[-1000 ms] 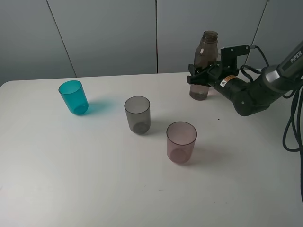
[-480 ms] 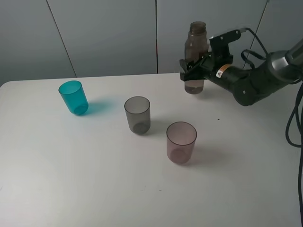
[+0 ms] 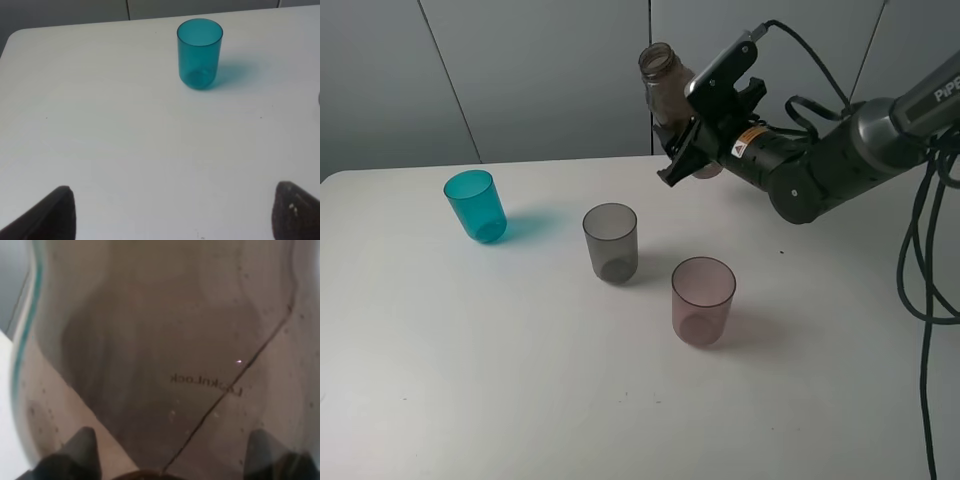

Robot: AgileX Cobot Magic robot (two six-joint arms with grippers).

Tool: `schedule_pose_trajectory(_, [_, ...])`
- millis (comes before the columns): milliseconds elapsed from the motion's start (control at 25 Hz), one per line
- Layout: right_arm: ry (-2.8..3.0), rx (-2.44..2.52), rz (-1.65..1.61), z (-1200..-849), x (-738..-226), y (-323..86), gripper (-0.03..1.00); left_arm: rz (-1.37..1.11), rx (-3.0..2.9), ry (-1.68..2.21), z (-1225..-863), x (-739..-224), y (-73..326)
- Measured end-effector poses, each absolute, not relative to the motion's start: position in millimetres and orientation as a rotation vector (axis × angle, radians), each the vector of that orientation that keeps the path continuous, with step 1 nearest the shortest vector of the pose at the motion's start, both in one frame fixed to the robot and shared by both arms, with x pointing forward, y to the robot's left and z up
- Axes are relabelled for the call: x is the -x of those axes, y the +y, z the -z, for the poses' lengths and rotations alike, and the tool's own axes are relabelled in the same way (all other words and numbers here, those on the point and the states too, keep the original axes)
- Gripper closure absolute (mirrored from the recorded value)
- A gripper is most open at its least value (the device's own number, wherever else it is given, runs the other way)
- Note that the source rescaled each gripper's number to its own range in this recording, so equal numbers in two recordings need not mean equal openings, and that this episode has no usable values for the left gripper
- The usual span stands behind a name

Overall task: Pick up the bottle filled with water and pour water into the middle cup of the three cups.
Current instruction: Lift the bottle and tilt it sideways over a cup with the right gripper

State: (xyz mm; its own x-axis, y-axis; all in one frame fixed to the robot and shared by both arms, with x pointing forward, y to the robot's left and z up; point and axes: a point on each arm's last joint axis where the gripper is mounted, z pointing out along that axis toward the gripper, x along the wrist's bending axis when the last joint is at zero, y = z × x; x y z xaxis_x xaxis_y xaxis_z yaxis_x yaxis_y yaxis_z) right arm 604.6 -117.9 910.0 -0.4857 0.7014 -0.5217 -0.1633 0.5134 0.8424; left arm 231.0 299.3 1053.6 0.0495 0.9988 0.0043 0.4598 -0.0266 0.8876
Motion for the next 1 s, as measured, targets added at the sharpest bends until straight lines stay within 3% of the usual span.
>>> schedule_pose_trajectory(1000, [1.797, 0.207, -0.705, -899, -600, -110, 0.97, -0.92, -1.586, 1.506, -1054, -231, 299])
